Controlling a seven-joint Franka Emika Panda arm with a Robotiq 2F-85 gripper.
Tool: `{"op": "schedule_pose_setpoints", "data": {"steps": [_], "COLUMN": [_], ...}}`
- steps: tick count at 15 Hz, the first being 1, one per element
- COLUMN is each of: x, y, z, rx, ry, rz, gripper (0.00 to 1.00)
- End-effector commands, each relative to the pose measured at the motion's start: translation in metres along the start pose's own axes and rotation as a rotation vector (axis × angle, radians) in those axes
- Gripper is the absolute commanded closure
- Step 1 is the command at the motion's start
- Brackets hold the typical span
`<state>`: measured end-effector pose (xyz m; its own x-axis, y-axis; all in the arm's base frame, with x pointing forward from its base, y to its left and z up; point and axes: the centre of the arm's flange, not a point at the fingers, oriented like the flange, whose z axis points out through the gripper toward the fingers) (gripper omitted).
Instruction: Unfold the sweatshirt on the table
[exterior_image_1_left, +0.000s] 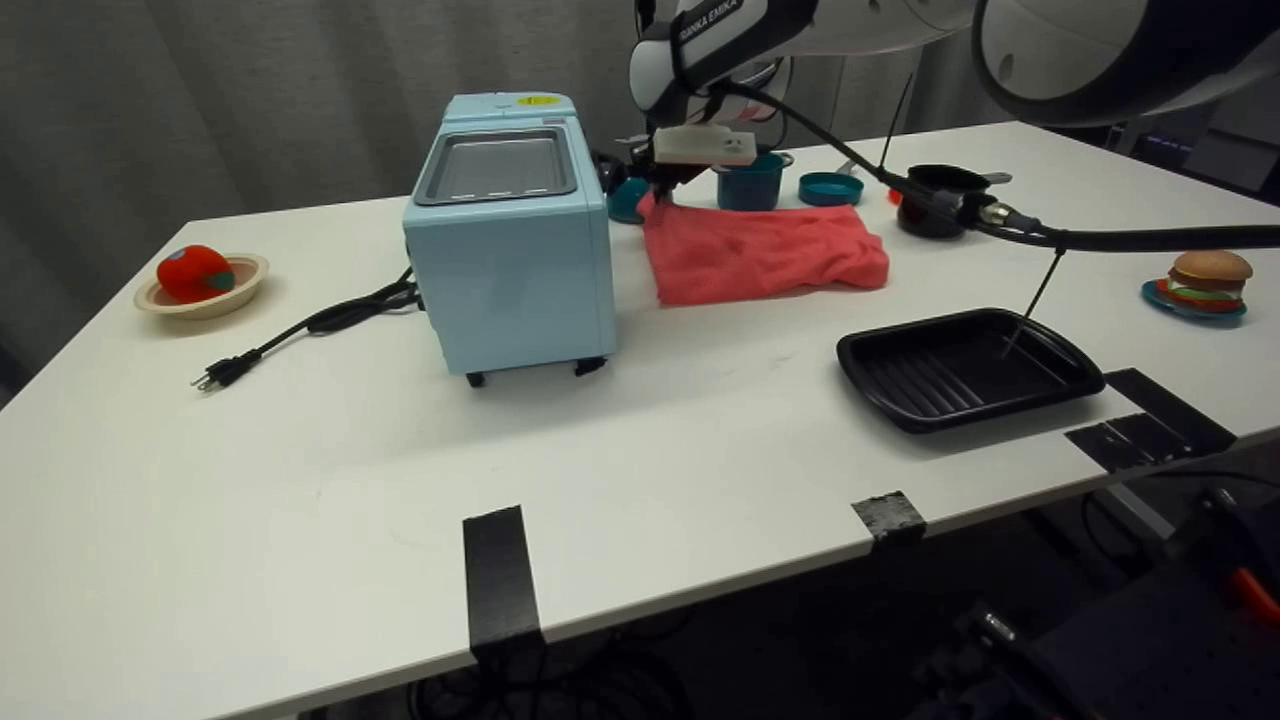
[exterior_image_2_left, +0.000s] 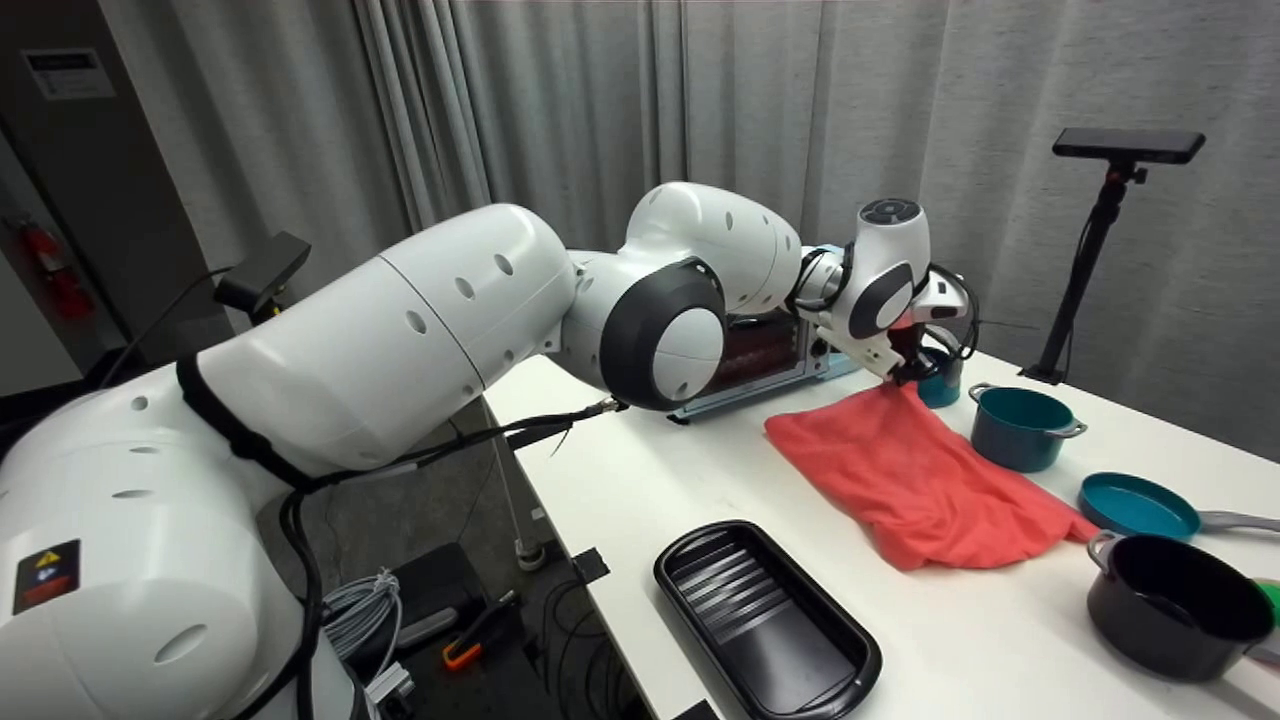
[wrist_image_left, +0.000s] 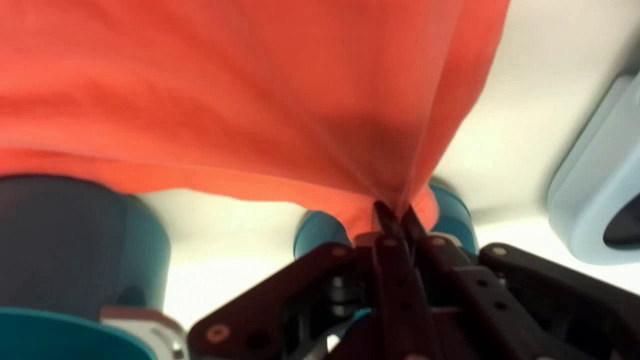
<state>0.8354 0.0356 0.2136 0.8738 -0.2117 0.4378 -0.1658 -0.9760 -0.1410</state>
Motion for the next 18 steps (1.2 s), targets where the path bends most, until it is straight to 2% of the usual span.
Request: {"op": "schedule_pose_setpoints", "data": {"steps": [1, 5, 9, 14, 18], "x": [0.009, 0.016, 0.002, -0.045, -0.102], "y": [0.019, 0.046, 0.075, 0.095, 0.098], "z": [-0.061, -0.113, -0.162, -0.196, -0.204], "rx": [0.019, -0.020, -0.049, -0.101, -0.155], "ry": [-0.024, -0.138, -0.329, -0.592, -0.806], "rz": [0.037, 0.069, 0.077, 0.030, -0.029], "gripper": [0.99, 0.99, 0.99, 0.99, 0.99]}}
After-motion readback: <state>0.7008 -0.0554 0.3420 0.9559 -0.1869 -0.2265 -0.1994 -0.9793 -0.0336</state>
